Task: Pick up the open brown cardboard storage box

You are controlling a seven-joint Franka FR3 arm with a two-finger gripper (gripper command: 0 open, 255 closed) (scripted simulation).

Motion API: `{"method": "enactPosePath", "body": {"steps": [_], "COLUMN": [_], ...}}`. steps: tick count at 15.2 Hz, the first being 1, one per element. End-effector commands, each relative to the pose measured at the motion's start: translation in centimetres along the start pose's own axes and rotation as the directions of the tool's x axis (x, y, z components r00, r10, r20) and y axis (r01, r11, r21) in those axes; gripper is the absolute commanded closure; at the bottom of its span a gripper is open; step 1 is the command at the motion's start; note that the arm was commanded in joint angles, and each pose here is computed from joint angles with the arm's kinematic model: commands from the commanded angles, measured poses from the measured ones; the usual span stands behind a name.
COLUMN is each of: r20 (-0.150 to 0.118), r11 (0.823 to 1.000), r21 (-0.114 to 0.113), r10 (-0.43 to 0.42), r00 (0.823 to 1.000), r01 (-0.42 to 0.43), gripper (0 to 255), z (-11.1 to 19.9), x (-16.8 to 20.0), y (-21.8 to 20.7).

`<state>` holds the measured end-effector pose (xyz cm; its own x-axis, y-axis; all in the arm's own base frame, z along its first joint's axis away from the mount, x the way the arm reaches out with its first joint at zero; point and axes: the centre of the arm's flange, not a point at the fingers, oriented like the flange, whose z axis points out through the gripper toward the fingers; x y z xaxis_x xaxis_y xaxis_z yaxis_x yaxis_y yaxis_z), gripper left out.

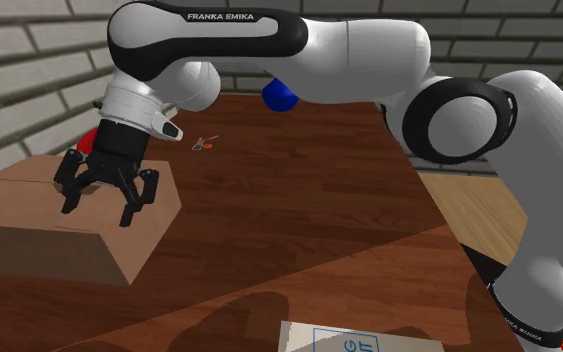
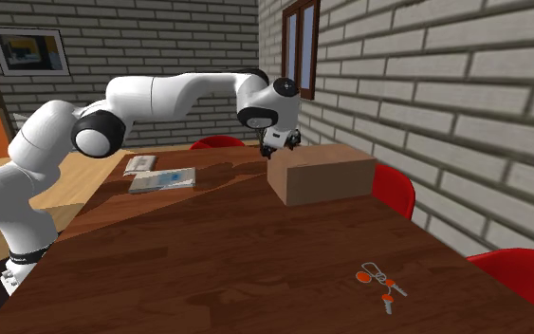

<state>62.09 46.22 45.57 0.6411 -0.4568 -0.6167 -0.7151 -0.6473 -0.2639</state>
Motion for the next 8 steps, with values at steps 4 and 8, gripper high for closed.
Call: {"method": "enactPosePath", "body": {"steps": [4, 8], "r20": [0.003, 0.003], "r11": [1.000, 1.000], "r21": [-0.017, -0.017], "r10": [0.003, 0.003], "r00": [1.000, 1.000], "r01": [-0.003, -0.003], "gripper": [255, 255], "z": [-1.5, -2.3], "x": [-1.5, -2.2], "y": [-0.5, -0.8]}}
